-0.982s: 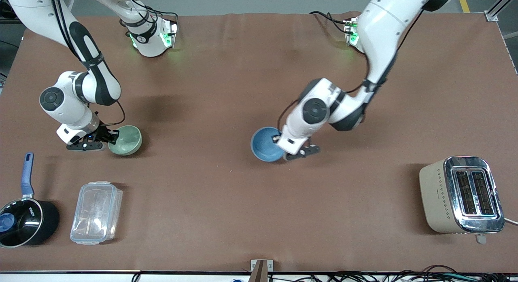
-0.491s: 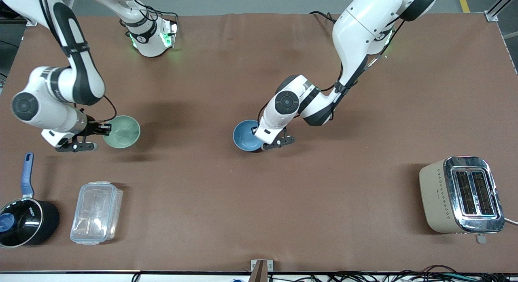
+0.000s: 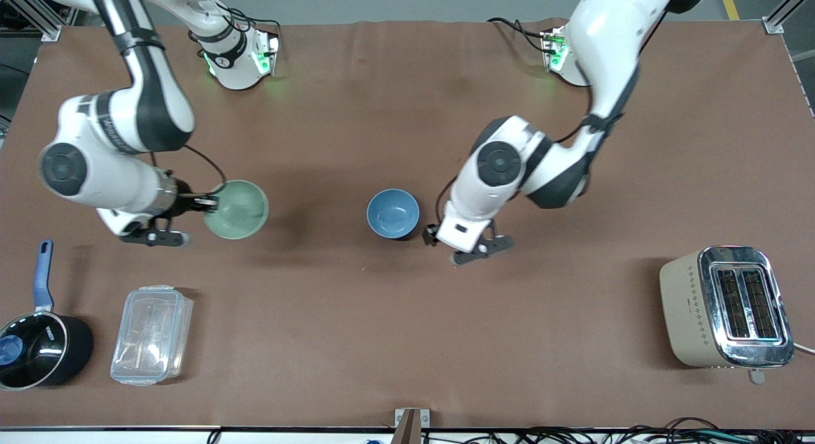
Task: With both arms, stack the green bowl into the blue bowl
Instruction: 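Lift the green bowl with the right gripper while the left gripper withdraws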
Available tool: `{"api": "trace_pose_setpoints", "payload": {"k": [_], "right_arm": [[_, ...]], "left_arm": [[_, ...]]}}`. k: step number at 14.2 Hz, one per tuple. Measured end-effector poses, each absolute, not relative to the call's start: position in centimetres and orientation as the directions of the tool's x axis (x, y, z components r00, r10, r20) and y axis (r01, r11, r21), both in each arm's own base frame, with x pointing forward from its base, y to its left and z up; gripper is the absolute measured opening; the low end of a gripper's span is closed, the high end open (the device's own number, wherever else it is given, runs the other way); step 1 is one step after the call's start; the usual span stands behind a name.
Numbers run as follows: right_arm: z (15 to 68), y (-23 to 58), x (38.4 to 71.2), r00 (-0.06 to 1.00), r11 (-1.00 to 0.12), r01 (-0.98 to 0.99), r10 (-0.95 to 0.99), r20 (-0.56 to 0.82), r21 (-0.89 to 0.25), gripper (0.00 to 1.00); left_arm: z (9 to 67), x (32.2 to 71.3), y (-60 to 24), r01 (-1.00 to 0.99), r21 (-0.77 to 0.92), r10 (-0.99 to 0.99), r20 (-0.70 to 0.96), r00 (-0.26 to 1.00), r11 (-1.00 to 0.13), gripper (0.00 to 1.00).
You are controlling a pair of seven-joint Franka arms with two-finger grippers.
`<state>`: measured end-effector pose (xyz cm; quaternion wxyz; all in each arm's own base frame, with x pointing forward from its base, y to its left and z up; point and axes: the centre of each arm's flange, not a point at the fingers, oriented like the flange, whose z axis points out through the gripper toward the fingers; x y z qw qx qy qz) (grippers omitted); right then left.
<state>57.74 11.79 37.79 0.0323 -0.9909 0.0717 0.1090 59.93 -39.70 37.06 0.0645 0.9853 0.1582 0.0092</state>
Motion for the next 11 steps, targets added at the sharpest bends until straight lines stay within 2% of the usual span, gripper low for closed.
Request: {"api": "trace_pose_setpoints", "payload": {"k": [1, 7, 11], "right_arm": [[37.6, 14.6, 57.9, 0.958, -0.981, -0.187, -0.170, -0.230, -0.056, 0.05], [35.4, 29.6, 57.9, 0.909, -0.933, -0.356, -0.331, -0.252, -0.058, 0.05], [31.9, 38.2, 54.6, 0.913, -0.933, -0.354, -0.328, -0.242, -0.068, 0.05]], "left_arm": [[40.1, 61.1, -37.4, 0.288, 0.112, 0.292, 0.020, 0.956, -0.951, 1.00], [50.5, 64.6, -21.7, 0.123, 0.011, 0.123, 0.085, 0.989, -0.992, 1.00], [56.2, 63.9, -14.1, 0.077, -0.028, 0.073, 0.108, 0.991, -0.997, 1.00]]}}
